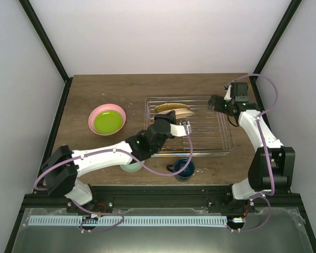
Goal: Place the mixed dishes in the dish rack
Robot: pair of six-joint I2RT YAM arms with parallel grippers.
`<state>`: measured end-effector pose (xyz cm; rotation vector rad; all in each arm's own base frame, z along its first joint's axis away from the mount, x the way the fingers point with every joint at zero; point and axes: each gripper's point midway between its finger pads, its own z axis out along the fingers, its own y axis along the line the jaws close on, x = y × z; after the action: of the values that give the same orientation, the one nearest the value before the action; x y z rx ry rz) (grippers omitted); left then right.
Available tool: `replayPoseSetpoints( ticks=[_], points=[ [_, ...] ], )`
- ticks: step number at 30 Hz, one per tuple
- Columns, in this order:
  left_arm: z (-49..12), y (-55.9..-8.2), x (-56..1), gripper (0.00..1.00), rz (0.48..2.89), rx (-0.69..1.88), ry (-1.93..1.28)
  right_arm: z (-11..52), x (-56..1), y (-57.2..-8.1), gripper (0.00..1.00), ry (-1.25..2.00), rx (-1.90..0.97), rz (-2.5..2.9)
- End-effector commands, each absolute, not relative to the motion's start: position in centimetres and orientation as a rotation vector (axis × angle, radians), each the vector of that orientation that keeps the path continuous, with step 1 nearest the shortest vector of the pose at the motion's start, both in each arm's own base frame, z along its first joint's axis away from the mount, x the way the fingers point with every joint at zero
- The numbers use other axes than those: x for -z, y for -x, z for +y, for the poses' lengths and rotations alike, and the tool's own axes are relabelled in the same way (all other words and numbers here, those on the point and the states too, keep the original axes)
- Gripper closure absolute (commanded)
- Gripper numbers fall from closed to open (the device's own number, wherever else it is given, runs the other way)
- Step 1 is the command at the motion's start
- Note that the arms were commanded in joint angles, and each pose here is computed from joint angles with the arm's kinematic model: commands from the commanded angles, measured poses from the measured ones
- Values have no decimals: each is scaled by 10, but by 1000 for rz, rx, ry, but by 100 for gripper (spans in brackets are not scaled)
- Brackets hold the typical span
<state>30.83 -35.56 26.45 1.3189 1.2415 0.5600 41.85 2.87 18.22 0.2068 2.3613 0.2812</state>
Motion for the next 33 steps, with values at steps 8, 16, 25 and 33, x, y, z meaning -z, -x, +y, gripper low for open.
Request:
replayPoseSetpoints(
  ticks=[8,16,25,33],
  points=[
    [-374,-321,-321,100,1213,-574,-1100,20,-193,-420,0,-207,-246,2337],
    [-374,-317,-307,100,1237,-581,-1143,20,-192,-420,0,-203,-248,2336],
    [-374,-315,-287,100,1265,-583,-1175,19,-190,-420,0,-204,-242,2338],
    [-379,-316,-256,100,1308,-583,-1225,19,-190,-420,0,-207,-241,2341]
  ],
)
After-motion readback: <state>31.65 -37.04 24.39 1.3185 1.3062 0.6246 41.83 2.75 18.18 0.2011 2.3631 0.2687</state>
